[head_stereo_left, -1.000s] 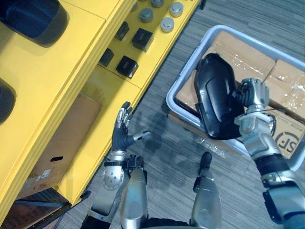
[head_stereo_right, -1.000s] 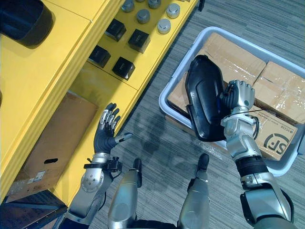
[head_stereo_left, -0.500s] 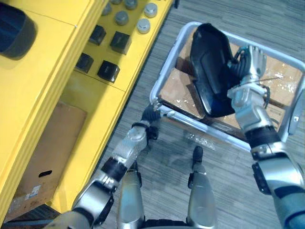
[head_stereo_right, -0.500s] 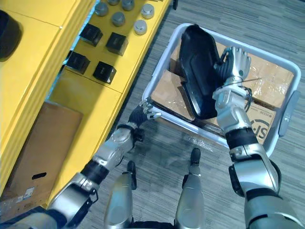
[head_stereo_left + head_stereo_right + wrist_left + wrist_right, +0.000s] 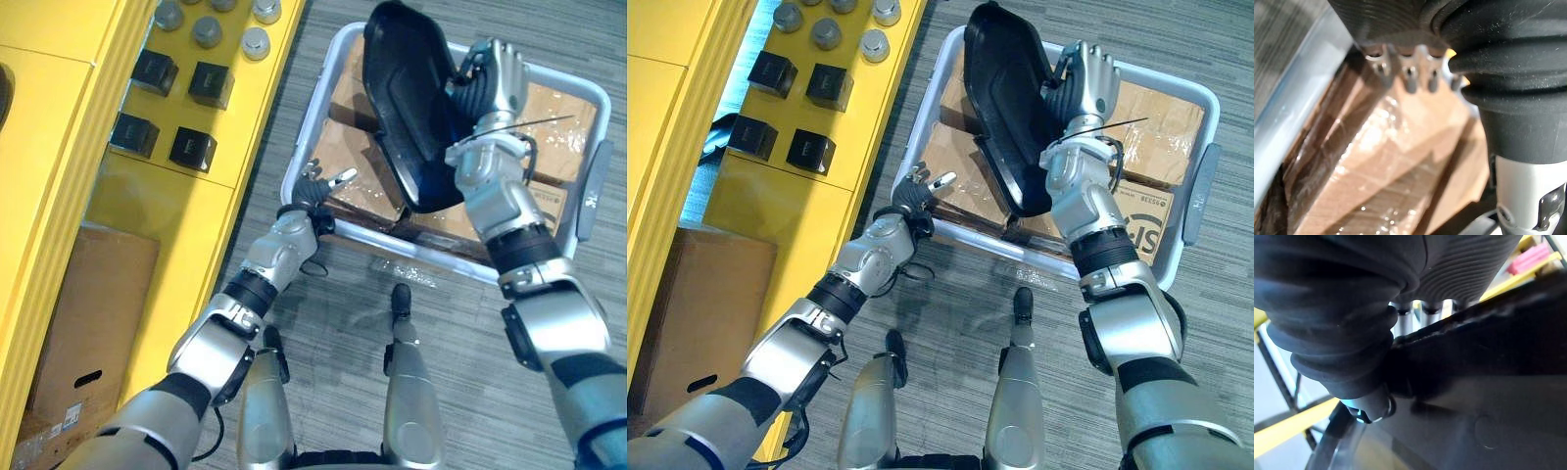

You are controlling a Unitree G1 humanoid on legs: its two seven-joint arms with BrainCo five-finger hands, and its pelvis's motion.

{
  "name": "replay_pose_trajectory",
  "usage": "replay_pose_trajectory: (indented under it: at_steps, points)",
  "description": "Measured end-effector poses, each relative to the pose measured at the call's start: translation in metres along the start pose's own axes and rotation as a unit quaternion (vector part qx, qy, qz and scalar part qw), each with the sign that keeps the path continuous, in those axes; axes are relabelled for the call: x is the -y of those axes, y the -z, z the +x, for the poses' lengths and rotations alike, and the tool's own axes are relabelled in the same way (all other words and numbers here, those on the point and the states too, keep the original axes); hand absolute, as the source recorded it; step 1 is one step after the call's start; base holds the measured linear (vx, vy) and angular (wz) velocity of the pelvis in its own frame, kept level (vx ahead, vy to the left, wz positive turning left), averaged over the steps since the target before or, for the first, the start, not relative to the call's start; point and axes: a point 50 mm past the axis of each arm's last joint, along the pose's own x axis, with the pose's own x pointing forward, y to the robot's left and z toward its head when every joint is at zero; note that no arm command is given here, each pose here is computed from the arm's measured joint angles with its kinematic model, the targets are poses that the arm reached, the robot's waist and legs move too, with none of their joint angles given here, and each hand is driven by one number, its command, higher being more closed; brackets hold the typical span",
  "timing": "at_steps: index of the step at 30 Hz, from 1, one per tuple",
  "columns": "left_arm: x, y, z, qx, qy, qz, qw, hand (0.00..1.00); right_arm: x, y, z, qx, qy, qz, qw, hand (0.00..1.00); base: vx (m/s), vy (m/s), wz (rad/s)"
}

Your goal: Walk over and take plastic housings, then place them on the shelf

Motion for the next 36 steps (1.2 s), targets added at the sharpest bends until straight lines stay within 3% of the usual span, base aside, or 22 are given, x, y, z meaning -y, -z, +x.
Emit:
replay_pose_trajectory:
  at_steps: [14,19,26,27,34,35,36]
  points:
    - [0.03,-0.029,-0.002,0.076,0.049,-0.087,0.992,0.0,-0.02,-0.033,-0.009,0.032,-0.002,0.06,0.998,1.0,0.0,0.029,-0.02]
    - [0.038,-0.028,-0.004,0.079,0.068,-0.089,0.991,0.0,-0.026,-0.043,-0.013,0.039,0.0,0.093,0.995,1.0,-0.01,0.023,-0.03]
    - [0.04,-0.022,-0.004,0.073,0.059,-0.04,0.995,0.0,-0.025,-0.062,-0.017,0.068,0.004,0.117,0.991,1.0,-0.01,0.031,-0.06]
    - [0.039,-0.022,-0.004,0.071,0.057,-0.041,0.995,1.0,-0.028,-0.067,-0.019,0.069,0.0,0.125,0.99,1.0,0.0,0.031,-0.02]
    - [0.029,-0.014,0.0,0.063,0.035,-0.044,0.996,1.0,-0.03,-0.076,-0.022,0.09,-0.006,0.127,0.988,1.0,0.0,0.028,-0.02]
    - [0.027,-0.016,0.0,0.07,0.032,-0.06,0.995,0.0,-0.028,-0.079,-0.022,0.094,-0.001,0.131,0.987,1.0,0.0,0.0,0.0]
    - [0.027,-0.017,0.0,0.075,0.033,-0.067,0.994,0.0,-0.028,-0.079,-0.022,0.095,0.0,0.132,0.987,1.0,-0.02,0.032,0.0]
